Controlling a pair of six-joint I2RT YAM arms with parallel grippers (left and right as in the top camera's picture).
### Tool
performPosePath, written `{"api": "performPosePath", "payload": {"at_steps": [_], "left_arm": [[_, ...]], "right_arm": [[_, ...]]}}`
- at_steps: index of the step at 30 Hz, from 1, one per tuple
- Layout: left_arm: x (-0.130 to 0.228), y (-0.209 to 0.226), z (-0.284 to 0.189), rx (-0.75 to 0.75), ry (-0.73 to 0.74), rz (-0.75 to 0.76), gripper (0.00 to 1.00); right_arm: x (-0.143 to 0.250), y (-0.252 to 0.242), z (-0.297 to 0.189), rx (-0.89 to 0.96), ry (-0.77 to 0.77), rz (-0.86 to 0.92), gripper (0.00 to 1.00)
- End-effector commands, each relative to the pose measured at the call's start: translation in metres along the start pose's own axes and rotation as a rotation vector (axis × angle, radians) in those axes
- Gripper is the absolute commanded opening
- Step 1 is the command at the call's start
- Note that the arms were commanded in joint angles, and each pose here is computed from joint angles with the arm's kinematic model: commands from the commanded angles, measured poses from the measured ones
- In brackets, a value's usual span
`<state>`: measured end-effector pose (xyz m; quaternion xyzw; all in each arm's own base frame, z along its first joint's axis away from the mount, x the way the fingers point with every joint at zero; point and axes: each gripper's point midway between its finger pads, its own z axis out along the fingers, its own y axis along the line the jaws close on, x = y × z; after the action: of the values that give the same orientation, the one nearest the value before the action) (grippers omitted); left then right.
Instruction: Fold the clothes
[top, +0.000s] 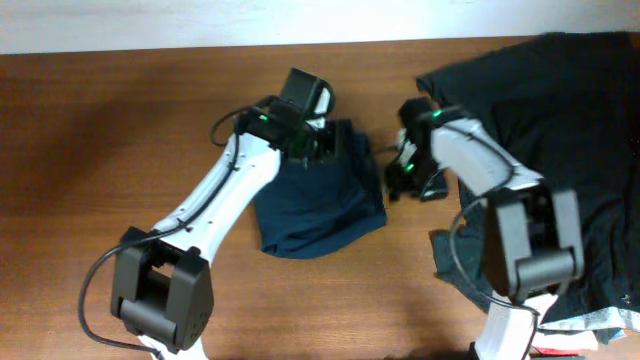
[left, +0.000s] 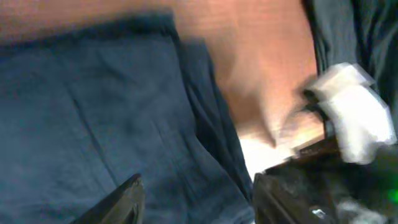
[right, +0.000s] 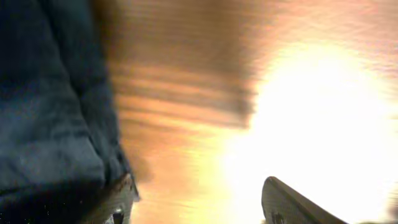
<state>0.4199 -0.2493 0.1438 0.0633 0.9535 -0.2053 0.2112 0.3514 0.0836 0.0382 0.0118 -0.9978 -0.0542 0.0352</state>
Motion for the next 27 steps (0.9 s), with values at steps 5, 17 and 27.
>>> {"api": "performPosePath", "payload": {"at_steps": [5, 17, 27], "left_arm": [[-0.071, 0.091, -0.029, -0.159, -0.231, -0.099, 0.61], [-0.005, 0.128, -0.033, -0.271, 0.033, -0.193, 0.61], [-0.004, 0.146, -0.04, -0.302, 0.038, -0.23, 0.62]], "right_arm": [[-0.019, 0.055, -0.098, -0.271, -0.202, -0.144, 0.76], [-0.007, 0.14, -0.008, -0.358, -0.065, -0.239, 0.04], [0.037, 0.0, -0.056, 0.312, 0.008, 0.144, 0.04]]}}
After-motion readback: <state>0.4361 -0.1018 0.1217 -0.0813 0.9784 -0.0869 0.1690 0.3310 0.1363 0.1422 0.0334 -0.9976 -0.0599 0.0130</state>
